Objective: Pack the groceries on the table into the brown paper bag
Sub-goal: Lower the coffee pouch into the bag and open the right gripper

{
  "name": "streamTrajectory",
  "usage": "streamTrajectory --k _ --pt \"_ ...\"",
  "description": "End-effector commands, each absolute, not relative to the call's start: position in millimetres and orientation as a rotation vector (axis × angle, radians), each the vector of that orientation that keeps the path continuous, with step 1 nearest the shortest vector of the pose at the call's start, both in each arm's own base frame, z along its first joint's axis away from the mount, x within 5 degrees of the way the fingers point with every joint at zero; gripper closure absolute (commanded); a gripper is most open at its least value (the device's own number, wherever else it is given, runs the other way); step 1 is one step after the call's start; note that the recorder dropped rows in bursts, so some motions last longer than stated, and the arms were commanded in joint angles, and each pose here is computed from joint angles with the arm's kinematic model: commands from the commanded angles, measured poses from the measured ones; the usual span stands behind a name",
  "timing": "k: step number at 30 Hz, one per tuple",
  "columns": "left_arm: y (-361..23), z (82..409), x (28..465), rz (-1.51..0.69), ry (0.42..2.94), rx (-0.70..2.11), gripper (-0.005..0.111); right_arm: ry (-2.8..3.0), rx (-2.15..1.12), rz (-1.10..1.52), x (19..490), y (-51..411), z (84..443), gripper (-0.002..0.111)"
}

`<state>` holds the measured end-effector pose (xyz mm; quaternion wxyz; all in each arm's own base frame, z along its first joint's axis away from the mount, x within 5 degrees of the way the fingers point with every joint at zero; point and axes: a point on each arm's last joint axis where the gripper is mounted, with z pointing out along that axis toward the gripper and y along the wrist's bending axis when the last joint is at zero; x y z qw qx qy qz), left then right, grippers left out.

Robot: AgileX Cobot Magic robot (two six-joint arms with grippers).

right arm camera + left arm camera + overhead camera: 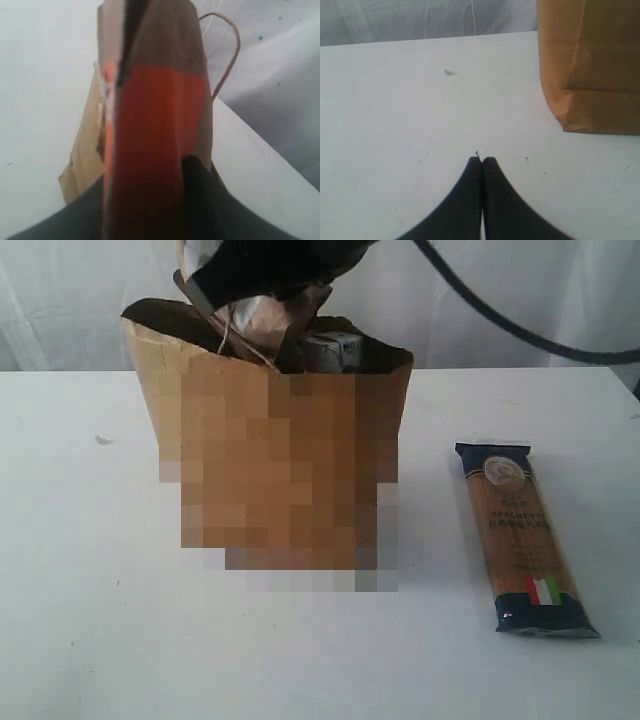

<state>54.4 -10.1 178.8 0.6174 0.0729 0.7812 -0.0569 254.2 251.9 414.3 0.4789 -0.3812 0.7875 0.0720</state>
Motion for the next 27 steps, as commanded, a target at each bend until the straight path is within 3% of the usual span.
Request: streamTrajectory --k 1,13,27 --pt "-10.0 178.0 54.3 -0.13 1.793 0.165 0.107 1.946 -0.916 0.173 260.5 256.5 419.8 0.108" --pt "-10.0 178.0 54.3 -0.13 1.793 0.165 0.107 1.909 -0.991 0.304 251.5 264.2 435.2 0.108" --pt "-10.0 178.0 54.3 -0.13 1.793 0.165 0.107 2.062 -1.011 0.101 271.0 266.6 409.5 0.108"
